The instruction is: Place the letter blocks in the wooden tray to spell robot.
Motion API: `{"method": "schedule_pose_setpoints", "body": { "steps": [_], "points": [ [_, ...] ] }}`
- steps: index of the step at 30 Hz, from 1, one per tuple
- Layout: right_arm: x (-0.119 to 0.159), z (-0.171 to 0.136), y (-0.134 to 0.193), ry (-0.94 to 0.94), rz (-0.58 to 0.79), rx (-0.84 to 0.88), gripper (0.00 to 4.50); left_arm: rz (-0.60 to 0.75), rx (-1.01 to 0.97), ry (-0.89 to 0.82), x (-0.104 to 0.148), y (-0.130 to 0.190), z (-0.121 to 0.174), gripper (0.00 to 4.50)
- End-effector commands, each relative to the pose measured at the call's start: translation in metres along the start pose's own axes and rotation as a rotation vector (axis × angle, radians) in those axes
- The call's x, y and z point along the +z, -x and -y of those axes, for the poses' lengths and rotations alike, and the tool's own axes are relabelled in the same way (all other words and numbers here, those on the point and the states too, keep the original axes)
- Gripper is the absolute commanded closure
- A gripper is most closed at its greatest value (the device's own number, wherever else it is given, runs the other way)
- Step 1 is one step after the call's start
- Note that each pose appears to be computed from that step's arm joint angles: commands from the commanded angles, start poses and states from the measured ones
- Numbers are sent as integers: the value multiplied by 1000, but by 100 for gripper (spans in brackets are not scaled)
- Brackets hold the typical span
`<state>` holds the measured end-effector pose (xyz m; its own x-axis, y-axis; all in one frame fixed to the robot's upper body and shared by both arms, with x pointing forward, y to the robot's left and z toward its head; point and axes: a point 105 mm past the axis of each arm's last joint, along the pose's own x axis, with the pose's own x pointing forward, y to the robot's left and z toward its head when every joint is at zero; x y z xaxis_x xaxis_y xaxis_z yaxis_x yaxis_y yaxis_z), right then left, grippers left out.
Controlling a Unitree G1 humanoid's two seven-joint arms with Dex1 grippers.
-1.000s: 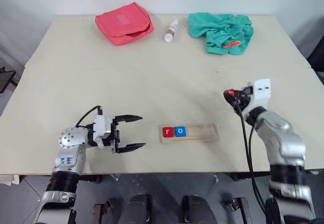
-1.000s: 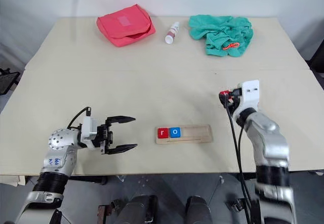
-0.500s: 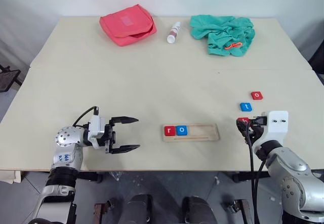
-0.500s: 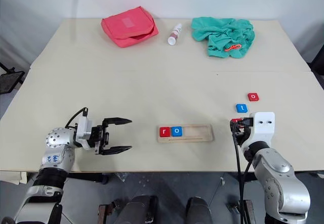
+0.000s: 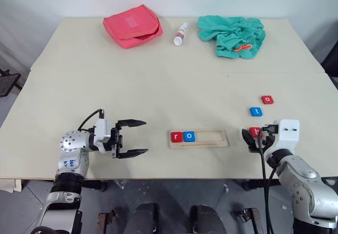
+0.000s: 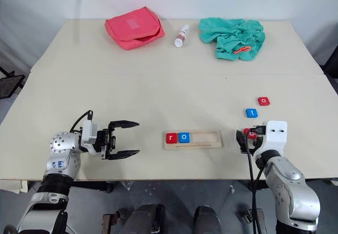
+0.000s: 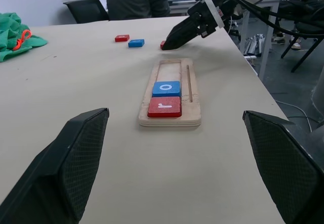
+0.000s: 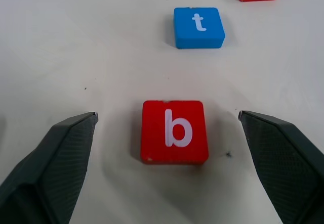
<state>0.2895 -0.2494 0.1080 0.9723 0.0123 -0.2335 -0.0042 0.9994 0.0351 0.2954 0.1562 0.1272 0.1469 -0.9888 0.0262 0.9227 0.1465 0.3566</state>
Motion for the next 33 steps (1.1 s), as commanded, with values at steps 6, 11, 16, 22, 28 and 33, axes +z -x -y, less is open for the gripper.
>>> {"method": "schedule_pose_setpoints", "body": {
  "steps": [6, 11, 16, 22, 28, 33],
  "points": [
    [30, -4, 17, 377, 0, 341, 4, 18, 15, -40, 8, 1, -1, 0],
    [37, 8, 15, 607, -89, 496, 4, 29, 16, -43, 8, 0, 3, 0],
    [42, 22, 5, 812, -210, 652, 4, 37, 23, -48, 9, -2, 9, 0],
    [45, 30, -17, 885, -277, 739, 4, 35, 56, -44, 10, 0, 19, 0],
    [42, 33, -30, 930, -324, 782, 4, 28, 91, -38, 12, 3, 27, 0],
    [37, 33, -32, 948, -371, 834, 4, 24, 103, -35, 12, 4, 31, 0]
  ]
}}
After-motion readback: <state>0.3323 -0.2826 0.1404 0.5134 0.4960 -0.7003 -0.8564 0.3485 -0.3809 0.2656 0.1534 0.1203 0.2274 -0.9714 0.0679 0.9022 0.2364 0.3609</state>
